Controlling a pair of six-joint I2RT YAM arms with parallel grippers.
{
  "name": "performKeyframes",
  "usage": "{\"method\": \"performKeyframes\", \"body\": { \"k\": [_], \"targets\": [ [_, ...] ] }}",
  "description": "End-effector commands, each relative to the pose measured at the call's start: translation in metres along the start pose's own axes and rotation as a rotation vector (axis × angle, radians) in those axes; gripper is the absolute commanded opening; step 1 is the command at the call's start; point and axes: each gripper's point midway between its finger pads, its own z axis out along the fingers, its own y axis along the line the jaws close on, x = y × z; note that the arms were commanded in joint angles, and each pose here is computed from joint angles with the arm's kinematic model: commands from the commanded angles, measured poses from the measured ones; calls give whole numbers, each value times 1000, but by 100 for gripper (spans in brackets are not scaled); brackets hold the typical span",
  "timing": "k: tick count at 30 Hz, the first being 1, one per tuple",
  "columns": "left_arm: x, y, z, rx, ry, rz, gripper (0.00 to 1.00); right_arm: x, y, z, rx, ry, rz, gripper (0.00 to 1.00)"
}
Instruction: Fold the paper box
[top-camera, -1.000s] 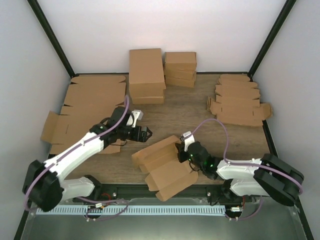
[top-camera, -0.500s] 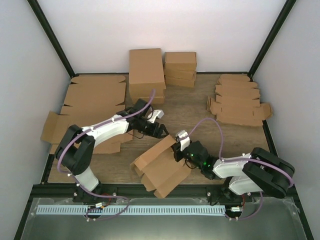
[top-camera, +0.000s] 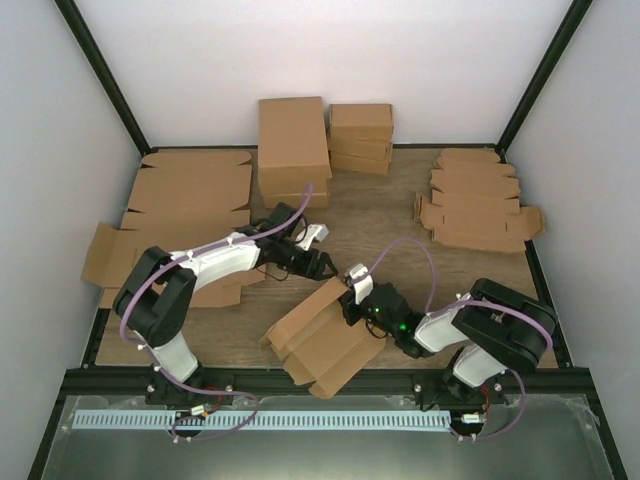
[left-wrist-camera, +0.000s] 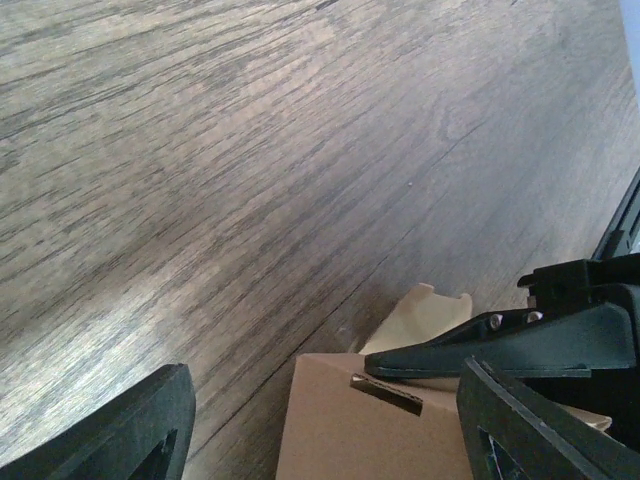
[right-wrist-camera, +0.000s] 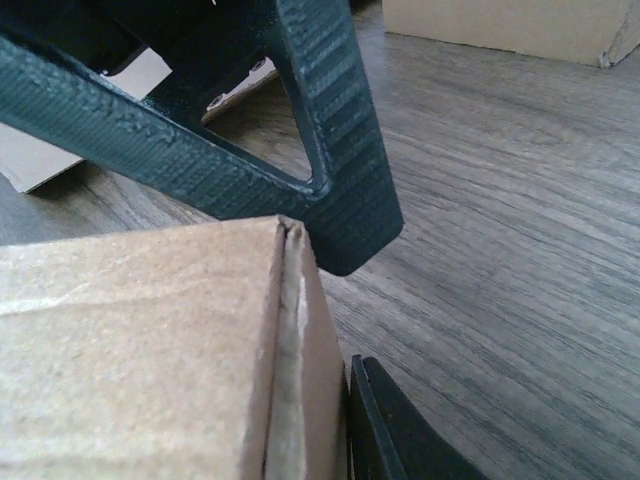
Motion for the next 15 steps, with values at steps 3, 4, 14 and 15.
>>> {"method": "performKeyframes", "body": {
  "k": [3, 4, 14, 15],
  "targets": [
    [6, 1, 4, 18, 6, 19, 77, -24, 9, 6, -34, -91, 4, 16],
    [7, -1, 5, 31, 10, 22, 78, -22, 9, 5, -34, -88, 6, 17],
    [8, -12, 0, 91, -21, 26, 93, -13, 6, 2, -30, -77, 9, 13],
    [6, -12, -3, 84, -35, 26, 94, -12, 6, 2, -30, -76, 8, 13]
  ]
}}
